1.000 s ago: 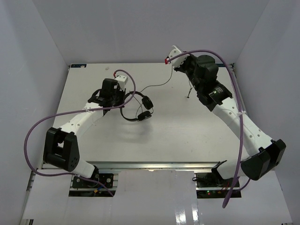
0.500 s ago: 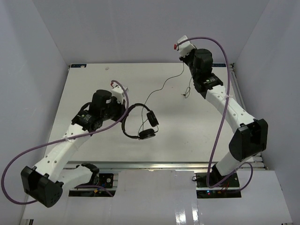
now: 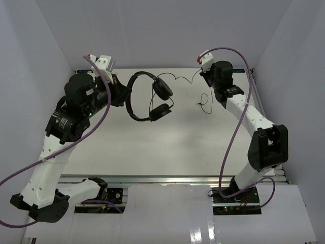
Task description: Wrap the headphones
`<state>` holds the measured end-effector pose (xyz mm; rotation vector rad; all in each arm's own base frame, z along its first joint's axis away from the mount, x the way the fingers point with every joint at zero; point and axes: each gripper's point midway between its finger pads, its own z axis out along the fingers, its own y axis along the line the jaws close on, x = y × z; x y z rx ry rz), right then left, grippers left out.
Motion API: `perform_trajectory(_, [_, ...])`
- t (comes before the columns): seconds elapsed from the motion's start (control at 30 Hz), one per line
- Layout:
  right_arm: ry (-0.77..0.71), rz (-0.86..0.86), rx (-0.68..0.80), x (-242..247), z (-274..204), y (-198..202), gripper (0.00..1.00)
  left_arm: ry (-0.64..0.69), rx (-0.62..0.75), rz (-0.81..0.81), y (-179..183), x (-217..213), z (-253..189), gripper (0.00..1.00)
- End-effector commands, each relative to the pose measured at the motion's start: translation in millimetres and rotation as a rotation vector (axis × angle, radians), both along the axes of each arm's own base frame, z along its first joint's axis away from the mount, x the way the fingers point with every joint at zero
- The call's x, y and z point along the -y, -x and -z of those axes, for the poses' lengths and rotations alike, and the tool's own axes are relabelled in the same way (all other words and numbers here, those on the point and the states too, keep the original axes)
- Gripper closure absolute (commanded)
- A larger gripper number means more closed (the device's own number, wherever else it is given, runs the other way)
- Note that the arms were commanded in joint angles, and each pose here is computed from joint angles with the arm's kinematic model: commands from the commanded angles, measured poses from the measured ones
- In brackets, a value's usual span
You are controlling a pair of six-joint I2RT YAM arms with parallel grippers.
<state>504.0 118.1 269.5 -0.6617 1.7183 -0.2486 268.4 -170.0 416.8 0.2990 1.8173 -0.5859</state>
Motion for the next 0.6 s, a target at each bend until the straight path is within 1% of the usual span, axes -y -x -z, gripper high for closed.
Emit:
perform_trajectory(0.0, [-0.239,-0.245,-0.152,-58,19,25,0.92,0.146,0.021,-0.011,-5,10,-43,1.00])
perform_trajectory(0.03, [-0.276,-0.274,-0.177,-66,22,29,0.92,0.180,0.027,-0.019,-7,11,-51,1.00])
perform_trajectory(0.07, [-0.335,-0.302,-0.240,-75,30,38,0.92,0.207,0.038,-0.027,-10,12,-59,1.00])
perform_trajectory(0.1, [-0.384,-0.365,-0.289,-88,35,48,0.92,0.250,0.052,-0.041,-13,12,-69,1.00])
perform_trajectory(0.23, [-0.539,-0.471,-0.440,-115,53,72,0.92,0.350,0.125,-0.102,-19,5,-107,1.00])
perform_trajectory(0.33, [-0.650,-0.561,-0.527,-133,57,92,0.92,0.413,0.178,-0.191,-32,-6,-132,1.00])
perform_trajectory(0.47, [-0.759,-0.631,-0.622,-146,63,115,0.92,0.520,0.231,-0.246,-43,-11,-156,1.00])
perform_trajectory(0.57, [-0.796,-0.663,-0.639,-150,60,127,0.92,0.563,0.249,-0.295,-59,-13,-161,1.00])
